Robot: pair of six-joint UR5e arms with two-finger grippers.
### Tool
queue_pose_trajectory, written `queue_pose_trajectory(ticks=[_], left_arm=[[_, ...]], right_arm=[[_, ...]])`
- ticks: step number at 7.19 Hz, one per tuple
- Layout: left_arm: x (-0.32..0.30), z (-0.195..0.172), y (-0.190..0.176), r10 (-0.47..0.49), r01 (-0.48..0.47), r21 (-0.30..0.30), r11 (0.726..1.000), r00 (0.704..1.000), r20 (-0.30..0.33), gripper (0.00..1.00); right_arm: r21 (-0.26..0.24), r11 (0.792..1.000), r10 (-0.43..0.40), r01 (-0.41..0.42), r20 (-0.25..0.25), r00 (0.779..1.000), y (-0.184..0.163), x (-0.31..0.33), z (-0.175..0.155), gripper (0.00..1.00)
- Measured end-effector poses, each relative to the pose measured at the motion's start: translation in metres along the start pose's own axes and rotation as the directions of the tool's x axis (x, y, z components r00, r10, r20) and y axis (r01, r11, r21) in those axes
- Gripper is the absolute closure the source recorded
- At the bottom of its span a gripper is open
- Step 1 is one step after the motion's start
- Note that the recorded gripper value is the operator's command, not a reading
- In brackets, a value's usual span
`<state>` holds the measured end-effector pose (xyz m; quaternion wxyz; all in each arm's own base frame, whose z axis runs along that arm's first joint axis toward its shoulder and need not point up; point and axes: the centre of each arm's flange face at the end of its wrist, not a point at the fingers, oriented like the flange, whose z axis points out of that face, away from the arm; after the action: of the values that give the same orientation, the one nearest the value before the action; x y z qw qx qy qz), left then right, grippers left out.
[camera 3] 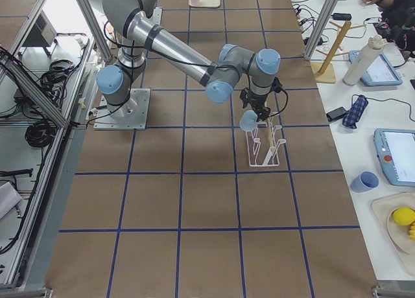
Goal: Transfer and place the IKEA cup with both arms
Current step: 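Lower the right gripper and grasp the light blue cup on the peg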
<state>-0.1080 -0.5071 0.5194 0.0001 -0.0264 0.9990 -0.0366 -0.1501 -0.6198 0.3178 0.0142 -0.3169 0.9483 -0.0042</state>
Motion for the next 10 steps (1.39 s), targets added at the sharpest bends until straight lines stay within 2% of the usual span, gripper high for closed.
queue_pose_trajectory(ticks=[1,2,3,5,7,10], left_arm=[[0.000,0.001,0.000,0.000,0.000,-0.001,1.000,1.000,0.000,0.00],[0.000,0.001,0.000,0.000,0.000,-0.002,1.000,1.000,0.000,0.00],[0.000,0.002,0.000,0.000,0.000,-0.003,1.000,1.000,0.000,0.00],[0.000,0.004,0.001,0.000,0.000,-0.007,1.000,1.000,0.000,0.00],[0.000,0.004,0.001,0.000,0.000,-0.007,1.000,1.000,0.000,0.00],[0.000,0.003,0.001,0.000,0.000,-0.004,1.000,1.000,-0.003,0.00]], right_arm=[[-0.002,1.000,0.000,0.000,0.003,1.000,0.000,0.001,0.004,0.22],[-0.002,1.000,0.000,0.000,0.004,1.000,-0.001,0.001,0.007,0.29],[-0.001,1.000,0.001,-0.001,0.004,1.000,-0.001,0.002,0.008,0.43],[-0.004,1.000,0.003,-0.003,0.001,1.000,0.000,0.002,0.008,0.63],[-0.011,1.000,0.006,-0.006,-0.013,1.000,0.001,0.003,0.002,0.63],[0.005,1.000,0.007,-0.007,-0.051,0.999,0.003,-0.005,-0.033,0.64]])
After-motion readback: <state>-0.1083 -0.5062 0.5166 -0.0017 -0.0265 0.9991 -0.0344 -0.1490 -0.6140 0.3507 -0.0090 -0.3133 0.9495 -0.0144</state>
